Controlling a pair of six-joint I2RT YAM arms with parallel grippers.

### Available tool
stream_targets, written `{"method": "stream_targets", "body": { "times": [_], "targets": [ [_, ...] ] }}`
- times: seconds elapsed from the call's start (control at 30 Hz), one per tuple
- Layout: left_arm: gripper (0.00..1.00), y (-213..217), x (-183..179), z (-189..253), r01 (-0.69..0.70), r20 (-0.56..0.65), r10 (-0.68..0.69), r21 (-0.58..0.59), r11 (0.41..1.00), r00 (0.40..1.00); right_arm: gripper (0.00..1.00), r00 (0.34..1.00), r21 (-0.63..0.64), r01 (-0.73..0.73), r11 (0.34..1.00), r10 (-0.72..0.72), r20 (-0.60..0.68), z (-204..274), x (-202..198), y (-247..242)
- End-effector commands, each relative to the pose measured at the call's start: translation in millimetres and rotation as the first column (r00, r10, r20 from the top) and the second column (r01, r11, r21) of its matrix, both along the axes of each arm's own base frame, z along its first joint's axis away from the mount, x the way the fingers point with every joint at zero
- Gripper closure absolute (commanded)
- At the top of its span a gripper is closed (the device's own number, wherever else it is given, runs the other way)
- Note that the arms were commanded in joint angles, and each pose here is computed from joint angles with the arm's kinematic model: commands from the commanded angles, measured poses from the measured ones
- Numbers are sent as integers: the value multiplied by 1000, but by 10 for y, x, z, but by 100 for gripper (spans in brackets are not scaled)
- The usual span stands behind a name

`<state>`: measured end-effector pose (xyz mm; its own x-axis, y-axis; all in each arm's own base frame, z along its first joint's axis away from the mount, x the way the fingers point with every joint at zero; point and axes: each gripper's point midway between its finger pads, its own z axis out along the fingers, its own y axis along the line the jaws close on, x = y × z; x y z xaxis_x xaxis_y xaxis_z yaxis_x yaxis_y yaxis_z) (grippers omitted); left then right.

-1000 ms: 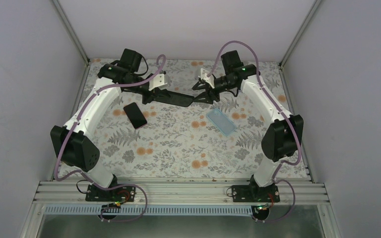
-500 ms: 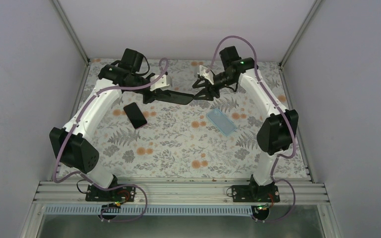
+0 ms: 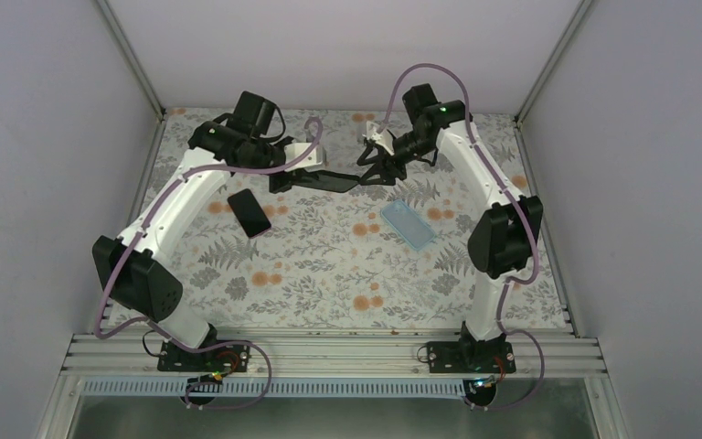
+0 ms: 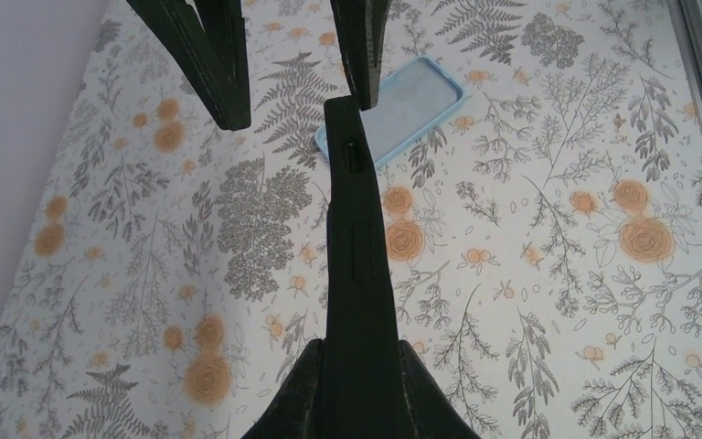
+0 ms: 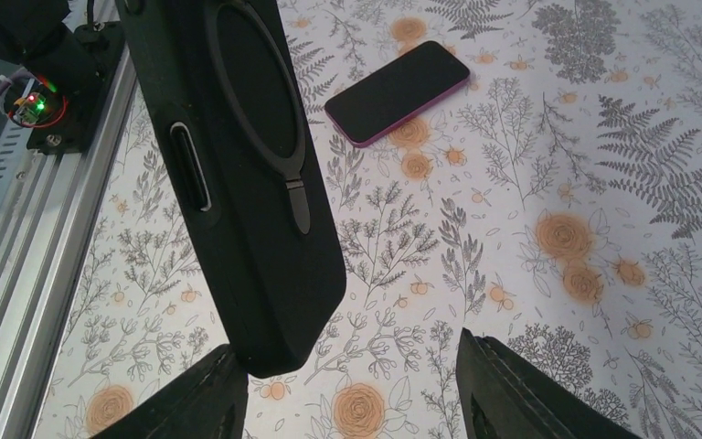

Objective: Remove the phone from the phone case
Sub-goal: Remove the phone case from the phone.

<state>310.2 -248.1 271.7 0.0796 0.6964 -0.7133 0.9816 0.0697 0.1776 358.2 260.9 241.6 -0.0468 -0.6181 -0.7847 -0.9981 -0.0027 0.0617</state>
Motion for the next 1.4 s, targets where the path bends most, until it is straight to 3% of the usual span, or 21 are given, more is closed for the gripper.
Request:
{"method": "stream_targets", "body": {
  "times": [0.0,0.6,0.73,1.07,1.37],
  "targets": [
    [98,-204,-712,54,193,-164,-200,-57,980,966,41,979,50,34,998,-43,198,230,444,-28],
    [98,-216,-778,66,194,-122,-190,22,981,974,49,982,41,1,999,-9,189,227,444,-15],
    [98,-199,-722,21,171,-103,-166,42,984,981,40,985,47,-70,996,61,161,275,71,-71],
    [98,-206,-644,38,152,-68,-149,43,987,987,33,988,42,-140,989,137,72,93,-910,-102],
    [98,-225,-605,69,144,-59,-142,39,989,988,36,990,55,-130,990,127,56,-39,-1037,-41]
  ]
}}
